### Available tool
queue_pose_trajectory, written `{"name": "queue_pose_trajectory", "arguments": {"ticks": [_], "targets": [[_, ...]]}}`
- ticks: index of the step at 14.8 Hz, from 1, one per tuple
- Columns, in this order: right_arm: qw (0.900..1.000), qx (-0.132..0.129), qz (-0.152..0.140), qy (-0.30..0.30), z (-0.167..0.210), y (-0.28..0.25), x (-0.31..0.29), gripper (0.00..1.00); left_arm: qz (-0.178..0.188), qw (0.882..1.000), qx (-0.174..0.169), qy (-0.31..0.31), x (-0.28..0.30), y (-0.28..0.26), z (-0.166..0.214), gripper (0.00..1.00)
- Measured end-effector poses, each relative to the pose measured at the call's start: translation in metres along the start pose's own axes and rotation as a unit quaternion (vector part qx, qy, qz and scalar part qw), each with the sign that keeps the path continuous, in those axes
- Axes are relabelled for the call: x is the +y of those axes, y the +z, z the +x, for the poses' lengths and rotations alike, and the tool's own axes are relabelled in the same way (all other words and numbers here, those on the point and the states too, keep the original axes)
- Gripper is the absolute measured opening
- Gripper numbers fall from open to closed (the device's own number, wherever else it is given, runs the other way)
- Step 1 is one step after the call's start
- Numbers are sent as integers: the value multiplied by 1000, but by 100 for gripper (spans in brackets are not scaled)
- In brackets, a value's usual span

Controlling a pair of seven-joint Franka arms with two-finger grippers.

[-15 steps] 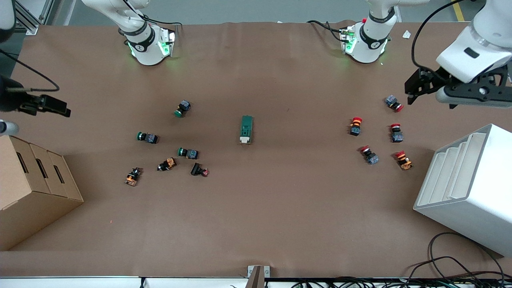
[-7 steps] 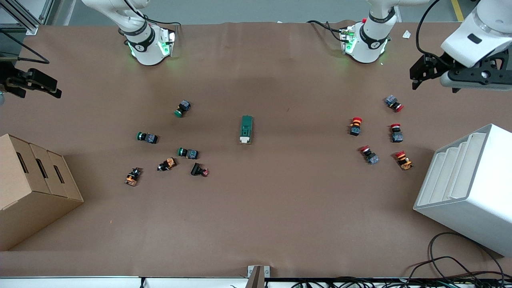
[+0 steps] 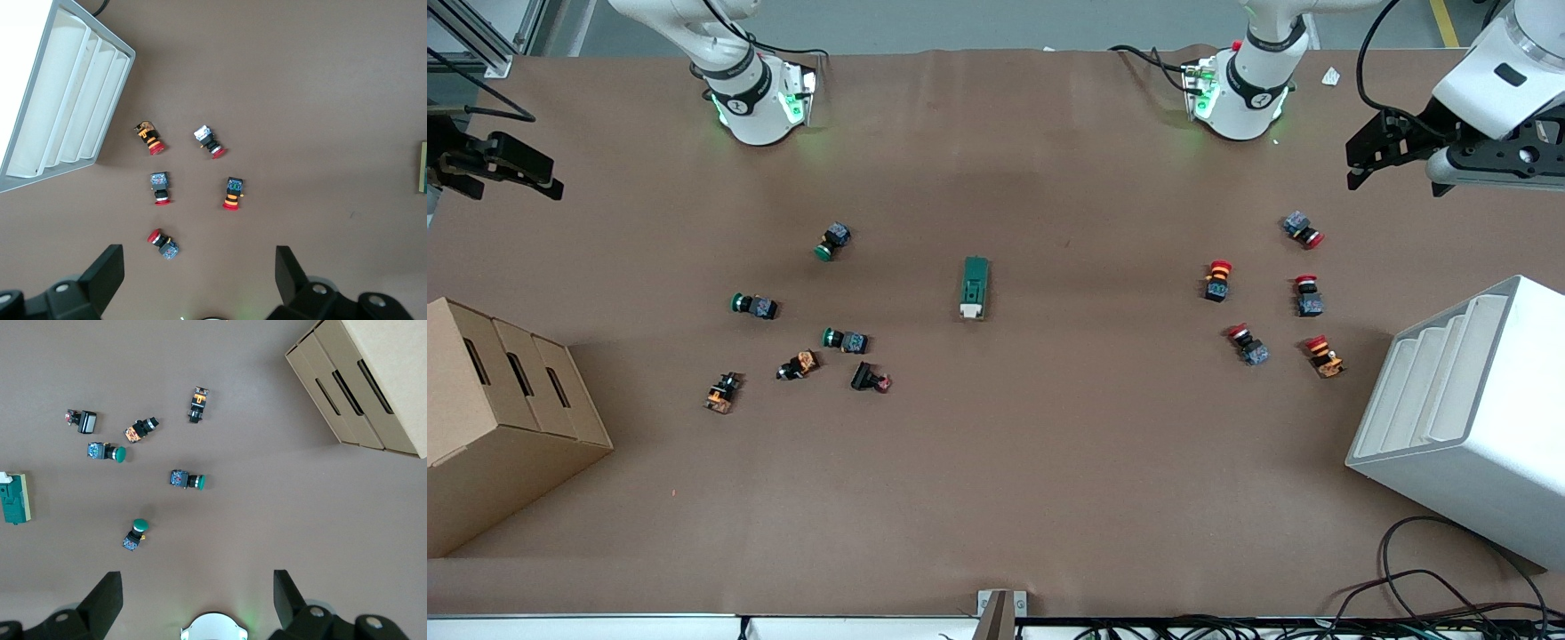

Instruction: Close load switch with both arms

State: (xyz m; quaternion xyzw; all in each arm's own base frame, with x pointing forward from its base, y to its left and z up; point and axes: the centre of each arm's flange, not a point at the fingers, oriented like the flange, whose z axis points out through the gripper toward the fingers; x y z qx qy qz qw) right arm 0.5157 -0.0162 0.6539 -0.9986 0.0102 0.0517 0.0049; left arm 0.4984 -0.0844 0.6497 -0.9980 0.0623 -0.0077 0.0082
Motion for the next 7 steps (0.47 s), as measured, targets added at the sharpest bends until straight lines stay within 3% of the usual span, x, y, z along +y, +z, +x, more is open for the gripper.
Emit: {"name": "queue_pose_trajectory", "arguments": {"ticks": [7], "targets": [[1000,8,0,3,-3,-6,3,100,-3,1000,4,0,-2,-10,11,100]]}}
